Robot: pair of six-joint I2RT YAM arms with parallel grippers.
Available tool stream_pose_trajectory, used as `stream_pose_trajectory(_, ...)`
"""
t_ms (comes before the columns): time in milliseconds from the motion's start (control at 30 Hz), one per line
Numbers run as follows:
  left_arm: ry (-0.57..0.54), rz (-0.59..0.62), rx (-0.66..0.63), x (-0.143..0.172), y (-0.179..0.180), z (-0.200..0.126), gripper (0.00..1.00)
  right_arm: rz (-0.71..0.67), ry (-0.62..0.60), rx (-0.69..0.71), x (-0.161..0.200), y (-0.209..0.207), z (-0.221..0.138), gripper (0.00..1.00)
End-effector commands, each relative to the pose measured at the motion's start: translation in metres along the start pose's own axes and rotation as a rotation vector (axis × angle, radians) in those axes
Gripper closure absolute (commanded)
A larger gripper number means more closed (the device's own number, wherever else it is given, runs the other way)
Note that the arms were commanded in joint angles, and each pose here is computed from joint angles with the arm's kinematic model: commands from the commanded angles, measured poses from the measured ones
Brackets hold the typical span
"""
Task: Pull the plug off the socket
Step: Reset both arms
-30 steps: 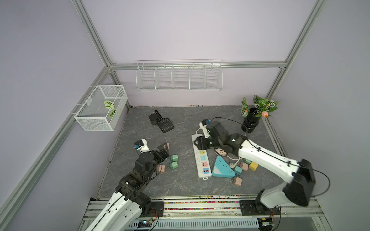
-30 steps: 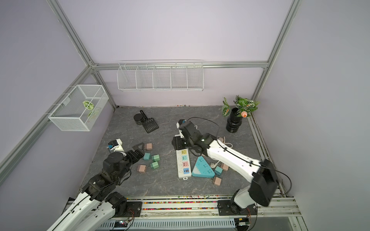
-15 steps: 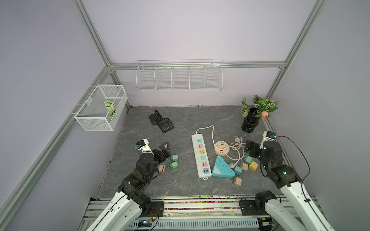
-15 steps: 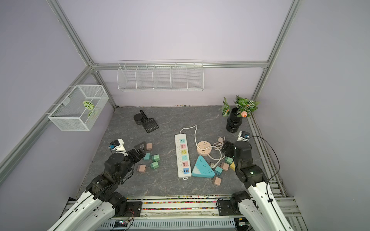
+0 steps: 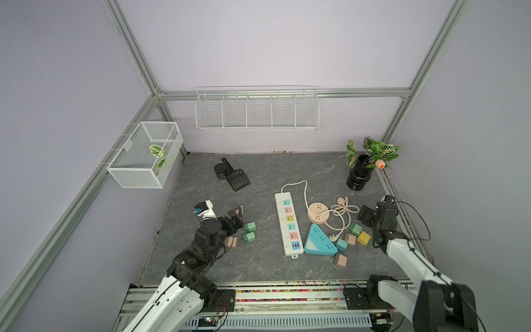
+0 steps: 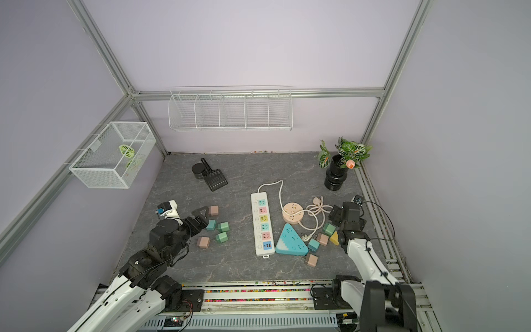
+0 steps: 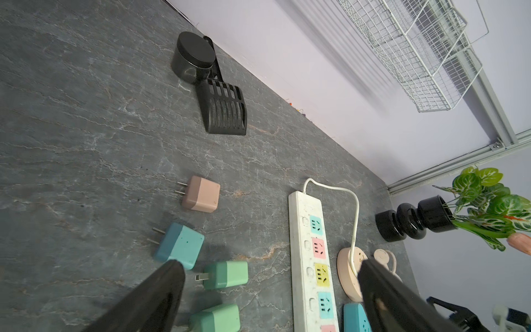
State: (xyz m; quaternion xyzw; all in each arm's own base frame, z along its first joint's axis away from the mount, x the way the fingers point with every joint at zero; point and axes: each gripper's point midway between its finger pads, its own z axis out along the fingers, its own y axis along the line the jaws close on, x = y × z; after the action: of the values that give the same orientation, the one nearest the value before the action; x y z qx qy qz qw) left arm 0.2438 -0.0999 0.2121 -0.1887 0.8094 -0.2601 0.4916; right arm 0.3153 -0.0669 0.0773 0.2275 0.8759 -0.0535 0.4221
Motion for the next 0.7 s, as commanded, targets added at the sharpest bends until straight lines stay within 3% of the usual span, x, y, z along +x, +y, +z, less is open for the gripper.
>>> stream_pose_trajectory(0,-0.025,0.054,-0.051,-0.012,0.003,-0.006,0.00,-0.050,-0.222,-0.103,-0.044,0.033,0.015,0.02)
stream_pose_trajectory(67,-0.046,0.093,-0.075,-0.019,0.005,-0.008,0.00,-0.216,-0.310,-0.227,-0.052,0.067,0.014,0.02)
stream_pose_trajectory(100,-0.061,0.116,-0.088,-0.024,0.005,-0.010,0.00,-0.250,-0.288,-0.219,-0.042,0.072,0.023,0.03)
stream_pose_trajectory(167,-0.087,0.179,-0.116,-0.031,0.007,-0.010,0.00,-0.312,-0.401,-0.326,-0.035,0.093,0.027,0.03)
stream_pose_trajectory(200,-0.104,0.213,-0.134,-0.035,0.008,-0.009,0.00,-0.327,-0.323,-0.294,-0.030,0.090,0.029,0.03)
stream_pose_trajectory(233,-0.123,0.245,-0.155,-0.039,0.010,-0.008,0.00,-0.314,-0.259,-0.255,-0.028,0.083,0.031,0.03)
stream_pose_trajectory(300,-0.156,0.327,-0.188,-0.046,0.012,-0.002,0.00,-0.301,-0.367,-0.273,-0.036,0.087,0.032,0.03)
stream_pose_trajectory(367,-0.209,0.397,-0.244,-0.057,0.020,0.006,0.00,-0.309,-0.268,-0.244,-0.031,0.083,0.033,0.02)
stream_pose_trajectory(400,-0.220,0.418,-0.274,-0.061,0.027,0.013,0.00,-0.310,-0.299,-0.255,-0.032,0.085,0.033,0.02)
stream_pose_trajectory(467,-0.239,0.422,-0.338,-0.073,0.045,0.024,0.00,-0.310,-0.352,-0.267,-0.034,0.087,0.032,0.02)
stream_pose_trajectory(567,-0.212,0.413,-0.396,-0.082,0.078,0.052,0.00,-0.315,-0.282,-0.248,-0.031,0.085,0.033,0.02)
stream_pose_trajectory(667,-0.155,0.400,-0.479,-0.084,0.117,0.077,0.00,-0.321,-0.313,-0.255,-0.033,0.086,0.032,0.02)
